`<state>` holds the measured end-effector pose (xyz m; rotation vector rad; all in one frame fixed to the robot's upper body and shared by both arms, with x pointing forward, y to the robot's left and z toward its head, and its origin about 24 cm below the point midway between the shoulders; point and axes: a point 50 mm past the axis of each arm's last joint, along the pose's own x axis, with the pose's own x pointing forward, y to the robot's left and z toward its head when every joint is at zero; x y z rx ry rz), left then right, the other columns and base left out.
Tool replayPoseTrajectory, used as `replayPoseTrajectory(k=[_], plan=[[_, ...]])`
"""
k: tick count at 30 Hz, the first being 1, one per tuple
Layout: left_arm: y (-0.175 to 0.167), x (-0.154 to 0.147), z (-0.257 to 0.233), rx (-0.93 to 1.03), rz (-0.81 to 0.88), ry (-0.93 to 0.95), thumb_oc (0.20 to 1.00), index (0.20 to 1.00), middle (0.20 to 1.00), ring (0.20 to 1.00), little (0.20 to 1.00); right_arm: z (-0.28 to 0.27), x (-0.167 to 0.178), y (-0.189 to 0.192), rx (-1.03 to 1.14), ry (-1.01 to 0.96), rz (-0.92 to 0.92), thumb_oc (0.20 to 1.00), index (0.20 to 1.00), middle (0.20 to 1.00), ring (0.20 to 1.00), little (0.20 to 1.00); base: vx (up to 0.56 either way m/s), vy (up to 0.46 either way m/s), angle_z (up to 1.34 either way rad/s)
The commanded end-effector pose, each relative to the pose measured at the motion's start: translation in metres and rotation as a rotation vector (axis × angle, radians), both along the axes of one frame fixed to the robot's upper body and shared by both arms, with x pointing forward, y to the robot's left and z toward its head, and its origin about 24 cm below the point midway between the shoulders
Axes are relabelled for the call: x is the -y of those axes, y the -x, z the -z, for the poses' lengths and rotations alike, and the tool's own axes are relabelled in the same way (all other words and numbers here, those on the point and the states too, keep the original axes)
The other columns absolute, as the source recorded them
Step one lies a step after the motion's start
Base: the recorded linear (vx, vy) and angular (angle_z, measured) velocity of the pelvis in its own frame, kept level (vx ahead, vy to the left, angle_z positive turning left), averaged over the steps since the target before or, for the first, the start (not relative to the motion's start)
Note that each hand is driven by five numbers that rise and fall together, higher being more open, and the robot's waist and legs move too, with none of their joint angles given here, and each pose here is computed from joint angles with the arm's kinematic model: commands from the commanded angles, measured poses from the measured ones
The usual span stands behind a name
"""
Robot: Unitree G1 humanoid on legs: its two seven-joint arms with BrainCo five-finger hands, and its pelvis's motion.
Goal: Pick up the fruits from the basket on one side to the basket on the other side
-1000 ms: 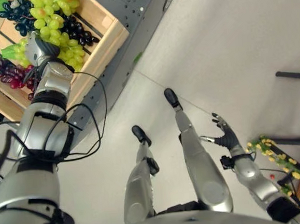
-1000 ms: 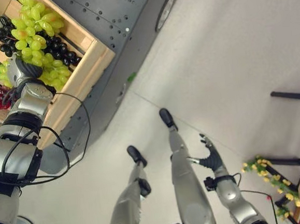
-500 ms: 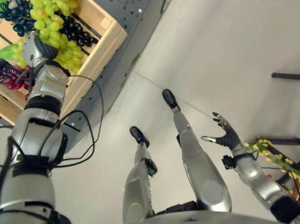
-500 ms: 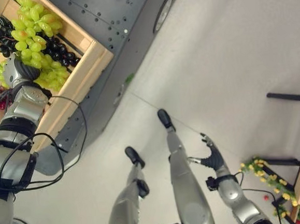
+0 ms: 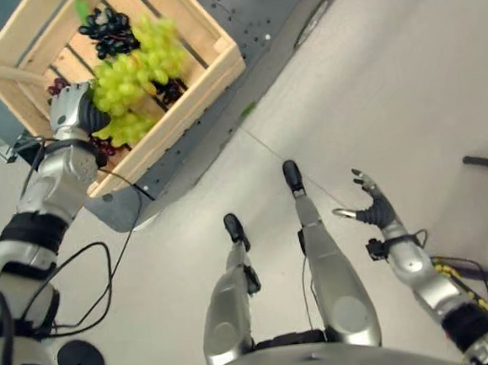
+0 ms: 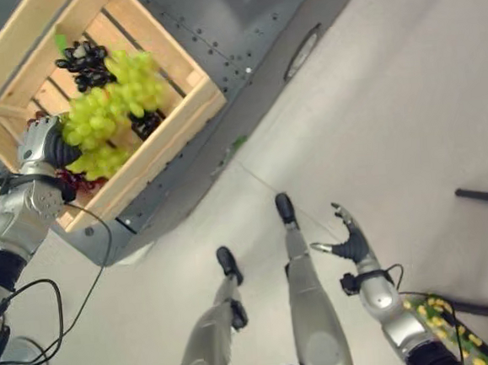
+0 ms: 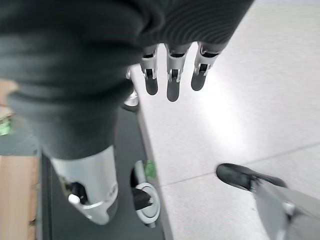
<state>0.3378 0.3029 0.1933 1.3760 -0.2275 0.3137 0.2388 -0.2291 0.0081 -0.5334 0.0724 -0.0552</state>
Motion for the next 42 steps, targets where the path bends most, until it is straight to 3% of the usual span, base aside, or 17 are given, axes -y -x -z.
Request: replayPoseTrajectory(k=[1,9,27,34,35,42], plan=[[0.016,-0.024,-0.048,0.094,-0.054,-0.134,0.2,0.2,0.2,0.2,0.2,-0.008,0.016,0.002,0.012,0.054,0.007,1.0,1.0,1.0,1.0,1.0,-0.01,-0.022,0.21],[0.032,-0.02,-0.058,0.036,0.003,-0.272,0.2,0.2,0.2,0.2,0.2,-0.024,0.019,-0.008,0.044,0.111,-0.04,1.0,1.0,1.0,1.0,1.0,0.02,-0.016,0.22],[0.054,0.001,-0.067,0.051,0.114,-0.392,0.2,0.2,0.2,0.2,0.2,-0.036,0.011,-0.018,0.062,0.189,-0.113,1.0,1.0,1.0,1.0,1.0,0.02,0.011,0.11],[0.047,0.02,-0.065,0.055,0.18,-0.395,0.2,0.2,0.2,0.2,0.2,-0.077,-0.025,-0.048,0.211,0.208,-0.254,1.0,1.0,1.0,1.0,1.0,0.01,0.007,0.02],[0.042,0.03,-0.07,0.084,0.206,-0.397,0.2,0.2,0.2,0.2,0.2,-0.096,-0.047,-0.062,0.27,0.242,-0.322,1.0,1.0,1.0,1.0,1.0,0.0,0.0,0.0],[0.04,0.046,-0.083,0.142,0.251,-0.418,0.2,0.2,0.2,0.2,0.2,-0.116,-0.087,-0.083,0.304,0.188,-0.424,1.0,1.0,1.0,1.0,1.0,0.0,0.0,0.0]])
